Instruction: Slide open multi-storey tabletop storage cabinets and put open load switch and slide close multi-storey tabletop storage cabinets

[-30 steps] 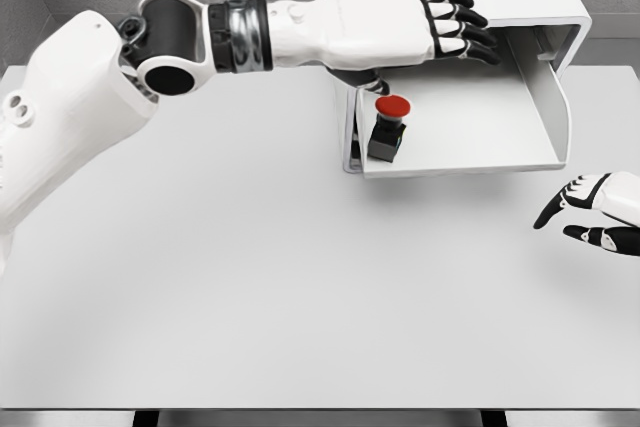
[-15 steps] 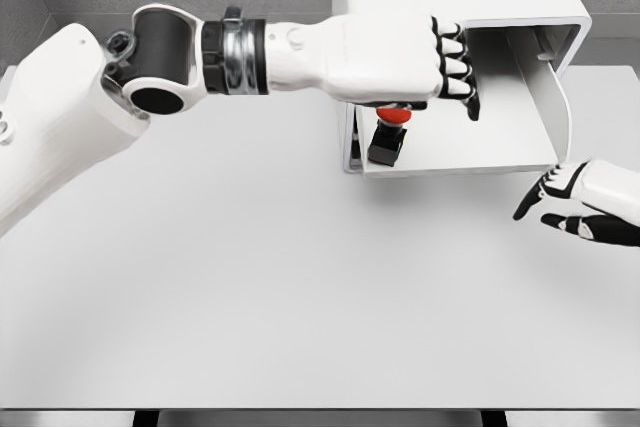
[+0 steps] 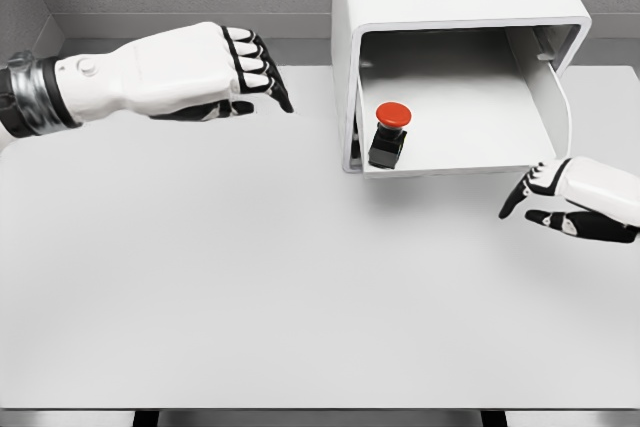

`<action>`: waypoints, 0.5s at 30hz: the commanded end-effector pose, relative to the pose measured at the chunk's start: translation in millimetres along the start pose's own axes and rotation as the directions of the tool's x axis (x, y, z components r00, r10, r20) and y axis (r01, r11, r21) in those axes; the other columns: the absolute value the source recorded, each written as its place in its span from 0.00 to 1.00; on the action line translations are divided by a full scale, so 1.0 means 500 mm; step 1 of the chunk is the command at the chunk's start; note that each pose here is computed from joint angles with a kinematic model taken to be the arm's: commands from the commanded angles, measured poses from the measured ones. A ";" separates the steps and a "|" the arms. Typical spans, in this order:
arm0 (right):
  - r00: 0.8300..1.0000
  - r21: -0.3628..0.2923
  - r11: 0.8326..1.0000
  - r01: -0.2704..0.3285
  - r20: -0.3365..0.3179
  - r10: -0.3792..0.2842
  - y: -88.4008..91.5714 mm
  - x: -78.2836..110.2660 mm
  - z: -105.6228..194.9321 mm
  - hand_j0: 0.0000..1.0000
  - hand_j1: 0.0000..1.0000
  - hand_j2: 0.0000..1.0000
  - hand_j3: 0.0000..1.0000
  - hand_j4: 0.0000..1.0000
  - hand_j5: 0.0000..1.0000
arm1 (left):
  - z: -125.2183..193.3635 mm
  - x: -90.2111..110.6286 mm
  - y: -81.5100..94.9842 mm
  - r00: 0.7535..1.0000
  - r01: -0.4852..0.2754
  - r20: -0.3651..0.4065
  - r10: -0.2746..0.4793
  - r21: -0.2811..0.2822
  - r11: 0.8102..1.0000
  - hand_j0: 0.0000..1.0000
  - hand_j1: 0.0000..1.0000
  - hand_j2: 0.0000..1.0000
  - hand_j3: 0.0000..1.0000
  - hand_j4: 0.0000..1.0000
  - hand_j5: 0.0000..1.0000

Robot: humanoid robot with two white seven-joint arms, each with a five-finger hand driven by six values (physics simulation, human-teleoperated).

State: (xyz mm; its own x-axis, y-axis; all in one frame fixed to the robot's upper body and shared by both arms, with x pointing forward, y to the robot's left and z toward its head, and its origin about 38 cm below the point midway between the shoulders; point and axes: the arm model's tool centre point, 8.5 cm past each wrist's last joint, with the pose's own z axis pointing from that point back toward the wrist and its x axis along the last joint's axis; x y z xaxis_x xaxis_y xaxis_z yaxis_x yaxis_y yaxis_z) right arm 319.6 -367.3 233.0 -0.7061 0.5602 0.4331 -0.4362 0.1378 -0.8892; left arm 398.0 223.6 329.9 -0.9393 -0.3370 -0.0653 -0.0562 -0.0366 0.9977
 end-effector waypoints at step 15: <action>0.999 -0.020 0.999 -0.026 0.033 0.027 -0.001 0.003 -0.042 0.53 0.53 0.53 0.53 0.53 0.53 | 0.161 -0.052 -0.026 0.977 -0.054 -0.209 0.040 -0.061 0.997 1.00 1.00 1.00 1.00 1.00 1.00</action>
State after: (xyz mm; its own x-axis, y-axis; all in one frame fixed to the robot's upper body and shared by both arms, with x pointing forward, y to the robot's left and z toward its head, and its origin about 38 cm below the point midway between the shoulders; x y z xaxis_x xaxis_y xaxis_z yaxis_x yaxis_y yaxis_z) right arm 332.1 -351.2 237.8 -0.7419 0.5361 0.4028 -0.3945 0.1367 -0.9087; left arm 395.5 306.7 316.3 -0.8522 -0.5227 -0.0237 0.0205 -0.0787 0.9967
